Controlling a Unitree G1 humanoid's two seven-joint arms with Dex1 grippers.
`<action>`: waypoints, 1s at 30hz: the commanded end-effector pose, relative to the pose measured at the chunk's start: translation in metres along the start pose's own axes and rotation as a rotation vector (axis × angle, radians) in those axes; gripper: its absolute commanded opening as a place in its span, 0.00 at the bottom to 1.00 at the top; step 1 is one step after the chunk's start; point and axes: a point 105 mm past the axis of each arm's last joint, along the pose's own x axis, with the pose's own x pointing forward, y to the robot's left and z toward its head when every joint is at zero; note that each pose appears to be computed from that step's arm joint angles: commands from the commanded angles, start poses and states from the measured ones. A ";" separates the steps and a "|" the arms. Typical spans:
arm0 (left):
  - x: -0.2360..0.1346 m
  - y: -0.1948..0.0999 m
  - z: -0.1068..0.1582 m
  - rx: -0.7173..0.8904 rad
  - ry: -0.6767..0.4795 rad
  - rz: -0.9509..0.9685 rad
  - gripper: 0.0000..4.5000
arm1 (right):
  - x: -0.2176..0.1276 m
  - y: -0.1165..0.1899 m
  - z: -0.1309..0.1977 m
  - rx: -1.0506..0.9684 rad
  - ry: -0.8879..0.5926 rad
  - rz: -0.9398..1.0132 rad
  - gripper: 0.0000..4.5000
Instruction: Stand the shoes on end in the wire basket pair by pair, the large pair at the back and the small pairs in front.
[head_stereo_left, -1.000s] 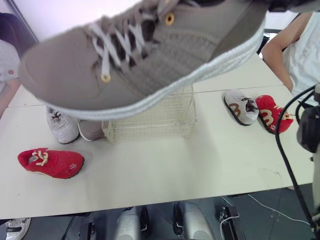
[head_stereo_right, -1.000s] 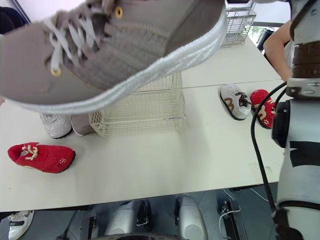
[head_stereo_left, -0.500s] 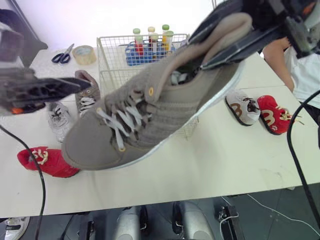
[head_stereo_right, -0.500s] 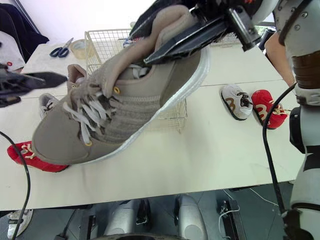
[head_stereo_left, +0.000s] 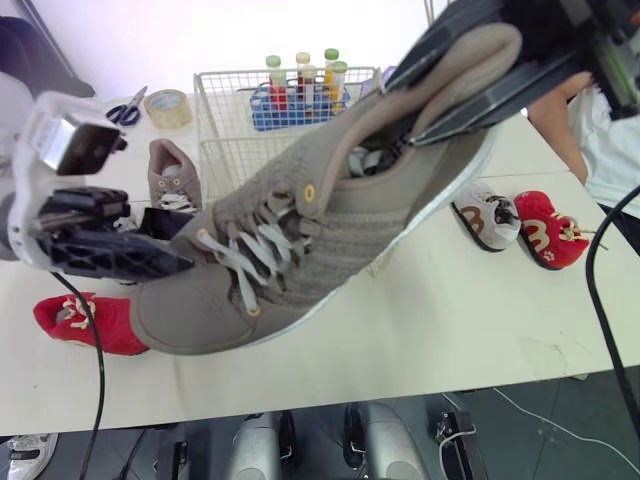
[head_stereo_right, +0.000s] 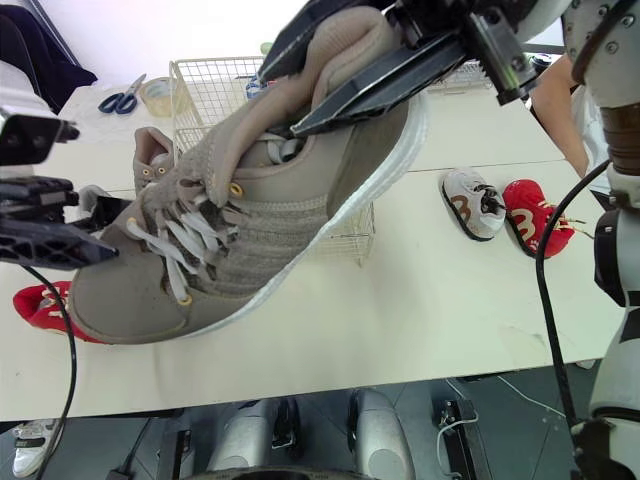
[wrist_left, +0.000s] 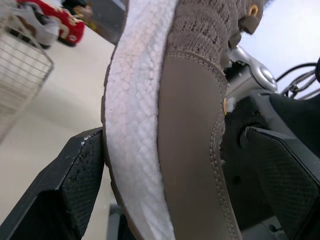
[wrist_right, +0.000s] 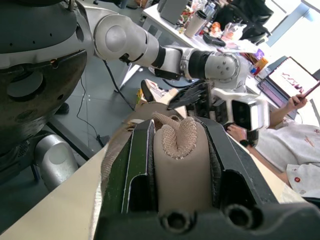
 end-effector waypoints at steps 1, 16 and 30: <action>0.010 -0.010 -0.003 0.042 0.025 -0.054 1.00 | -0.001 -0.004 0.020 -0.092 -0.009 0.001 0.25; 0.017 -0.007 0.008 0.107 -0.070 -0.046 0.21 | -0.008 -0.004 0.009 -0.043 0.044 -0.036 0.24; 0.000 -0.007 0.025 0.264 -0.614 0.212 0.21 | -0.125 -0.012 -0.047 0.453 -0.125 -0.822 0.99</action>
